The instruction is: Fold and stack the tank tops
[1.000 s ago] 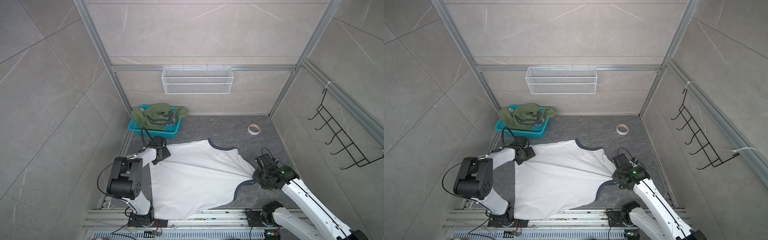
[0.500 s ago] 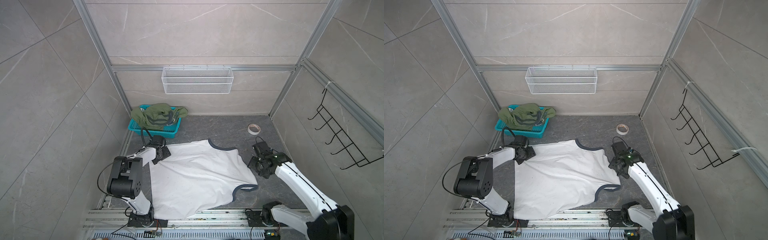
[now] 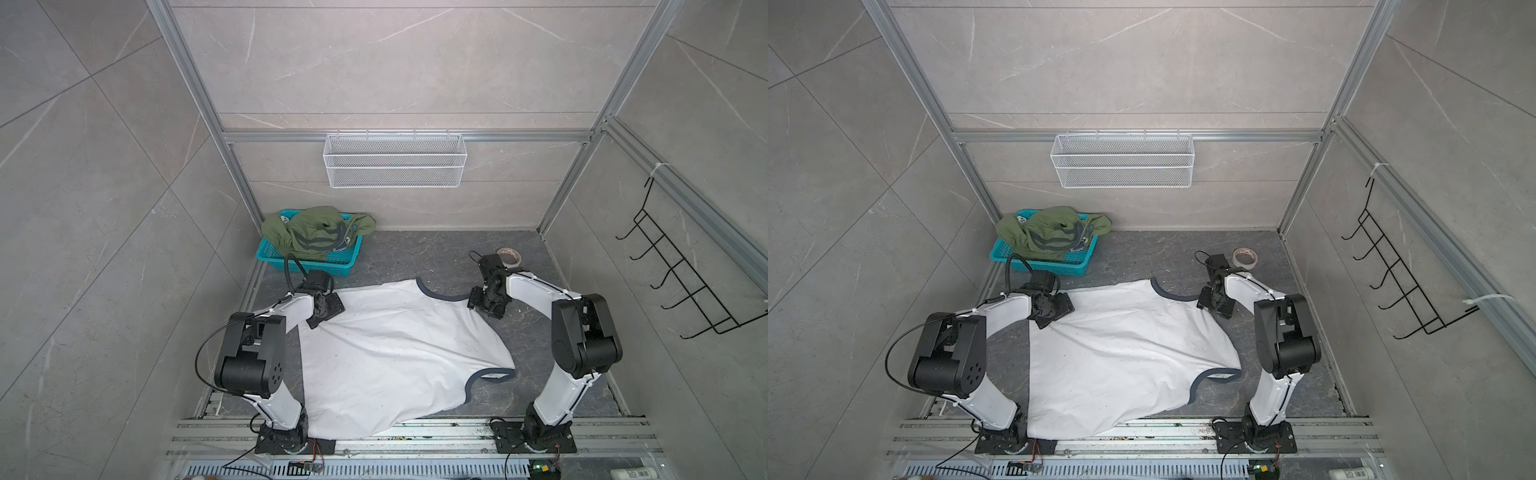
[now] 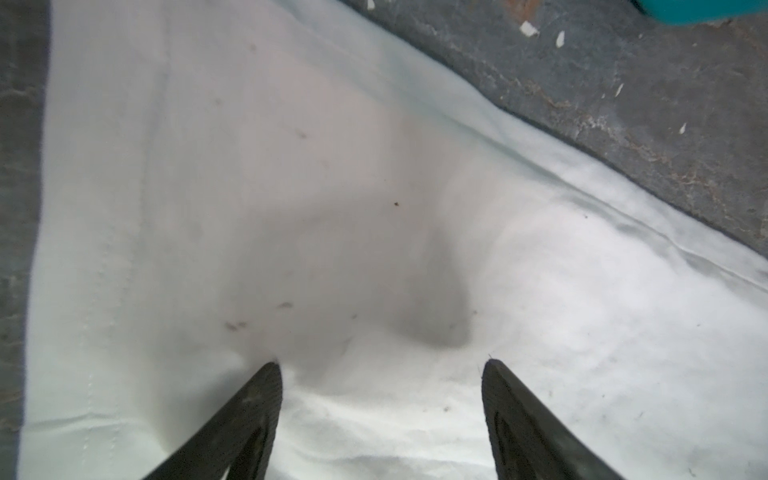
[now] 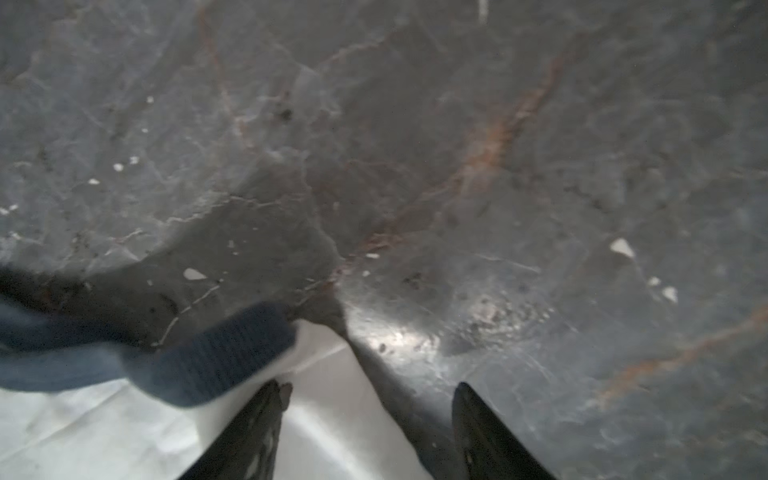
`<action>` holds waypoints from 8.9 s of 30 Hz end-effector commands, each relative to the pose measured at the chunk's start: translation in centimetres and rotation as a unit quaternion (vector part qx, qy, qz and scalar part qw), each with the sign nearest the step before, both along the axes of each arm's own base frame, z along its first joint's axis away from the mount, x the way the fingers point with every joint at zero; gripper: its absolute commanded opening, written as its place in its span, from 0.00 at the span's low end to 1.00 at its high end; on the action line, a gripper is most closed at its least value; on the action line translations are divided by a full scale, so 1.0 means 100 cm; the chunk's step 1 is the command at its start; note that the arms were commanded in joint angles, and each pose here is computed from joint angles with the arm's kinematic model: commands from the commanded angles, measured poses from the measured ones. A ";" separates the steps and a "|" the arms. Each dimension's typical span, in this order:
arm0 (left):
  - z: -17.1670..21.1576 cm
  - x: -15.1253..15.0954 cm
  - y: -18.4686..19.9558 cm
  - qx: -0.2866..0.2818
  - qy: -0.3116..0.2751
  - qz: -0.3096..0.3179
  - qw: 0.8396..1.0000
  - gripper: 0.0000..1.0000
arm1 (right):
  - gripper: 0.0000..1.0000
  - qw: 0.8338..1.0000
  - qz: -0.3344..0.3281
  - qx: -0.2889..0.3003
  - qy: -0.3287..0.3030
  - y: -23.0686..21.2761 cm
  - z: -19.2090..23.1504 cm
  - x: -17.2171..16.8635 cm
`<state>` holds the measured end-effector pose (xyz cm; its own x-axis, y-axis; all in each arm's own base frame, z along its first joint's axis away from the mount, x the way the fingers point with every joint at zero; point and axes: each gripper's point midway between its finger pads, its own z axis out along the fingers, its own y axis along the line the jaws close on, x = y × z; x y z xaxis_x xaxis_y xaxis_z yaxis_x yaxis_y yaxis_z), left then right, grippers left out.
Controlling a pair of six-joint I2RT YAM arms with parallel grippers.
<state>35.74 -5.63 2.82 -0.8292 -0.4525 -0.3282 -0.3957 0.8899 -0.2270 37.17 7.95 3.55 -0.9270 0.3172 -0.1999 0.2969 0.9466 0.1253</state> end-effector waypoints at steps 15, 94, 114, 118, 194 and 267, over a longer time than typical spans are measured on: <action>-0.003 -0.002 -0.004 0.006 0.015 -0.013 1.000 0.78 | 0.40 0.996 0.082 0.028 -0.001 0.041 -0.018 0.048; 0.079 -0.028 -0.118 0.115 -0.035 -0.179 0.976 0.85 | 0.69 0.969 -0.247 0.002 -0.014 -0.116 0.046 -0.150; 0.112 0.014 -0.111 0.100 -0.104 -0.146 0.979 0.83 | 0.64 0.987 0.018 0.133 -0.085 0.034 0.072 0.010; 0.089 0.021 -0.125 0.074 -0.094 -0.156 0.980 0.82 | 0.63 0.989 0.044 0.121 -0.075 0.058 0.061 0.031; 0.014 0.130 0.003 -0.171 -0.204 0.006 0.964 0.49 | 0.59 0.982 0.084 0.145 -0.084 0.104 0.002 0.130; 0.122 0.136 -0.012 -0.126 -0.301 -0.027 0.945 0.00 | 0.00 0.986 0.060 0.054 -0.148 0.065 0.078 0.144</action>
